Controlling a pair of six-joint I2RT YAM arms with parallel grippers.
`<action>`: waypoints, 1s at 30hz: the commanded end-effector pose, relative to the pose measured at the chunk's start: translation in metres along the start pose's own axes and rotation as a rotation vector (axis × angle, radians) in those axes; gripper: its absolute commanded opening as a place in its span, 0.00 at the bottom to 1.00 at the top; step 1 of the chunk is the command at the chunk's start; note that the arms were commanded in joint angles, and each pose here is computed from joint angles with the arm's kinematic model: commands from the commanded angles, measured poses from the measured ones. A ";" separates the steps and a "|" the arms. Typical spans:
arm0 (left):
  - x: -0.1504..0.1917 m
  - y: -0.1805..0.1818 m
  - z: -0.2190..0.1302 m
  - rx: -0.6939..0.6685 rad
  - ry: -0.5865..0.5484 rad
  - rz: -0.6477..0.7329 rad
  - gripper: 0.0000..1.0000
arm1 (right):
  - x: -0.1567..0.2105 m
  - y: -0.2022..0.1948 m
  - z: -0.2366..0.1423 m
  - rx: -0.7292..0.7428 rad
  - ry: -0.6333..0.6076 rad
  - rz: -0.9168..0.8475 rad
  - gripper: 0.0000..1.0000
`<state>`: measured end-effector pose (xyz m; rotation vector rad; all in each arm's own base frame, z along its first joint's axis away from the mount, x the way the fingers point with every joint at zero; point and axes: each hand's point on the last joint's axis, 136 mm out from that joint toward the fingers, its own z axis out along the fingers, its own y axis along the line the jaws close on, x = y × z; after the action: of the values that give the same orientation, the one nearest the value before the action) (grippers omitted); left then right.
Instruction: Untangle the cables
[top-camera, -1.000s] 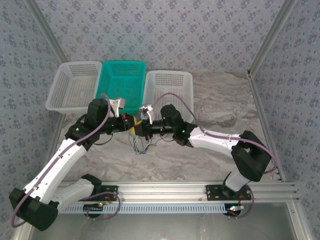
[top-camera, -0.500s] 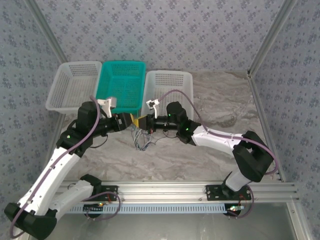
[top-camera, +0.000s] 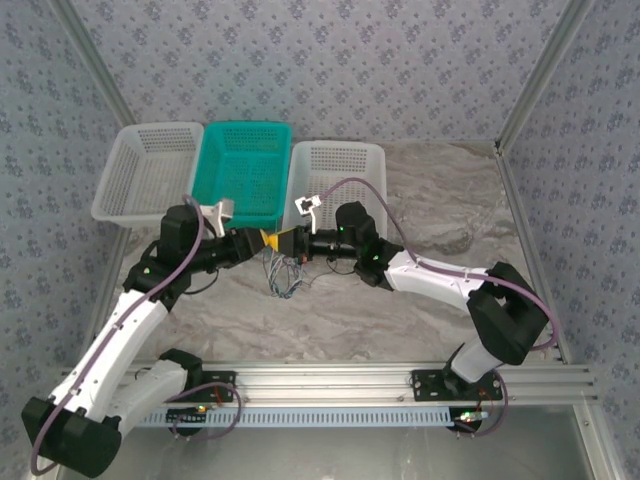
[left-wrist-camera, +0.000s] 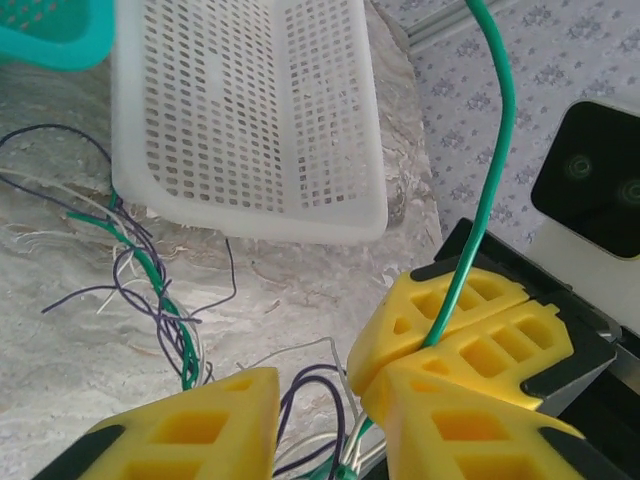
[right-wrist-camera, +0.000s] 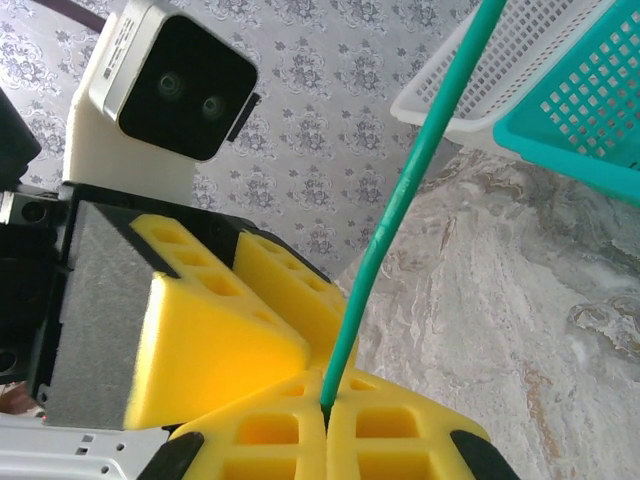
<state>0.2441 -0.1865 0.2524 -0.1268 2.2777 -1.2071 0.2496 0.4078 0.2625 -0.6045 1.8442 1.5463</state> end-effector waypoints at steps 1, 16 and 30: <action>-0.002 -0.007 0.003 0.047 0.004 0.011 0.27 | -0.011 0.015 -0.005 -0.038 -0.032 -0.012 0.00; 0.018 0.018 0.009 -0.012 0.063 -0.023 0.24 | -0.014 0.011 -0.006 -0.034 -0.049 0.007 0.00; 0.014 0.034 -0.001 -0.102 0.004 -0.010 0.00 | -0.022 -0.006 -0.018 0.024 -0.095 0.036 0.00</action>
<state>0.2386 -0.1838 0.2207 -0.1474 2.3546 -1.1793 0.2568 0.4011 0.2585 -0.5395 1.8674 1.5563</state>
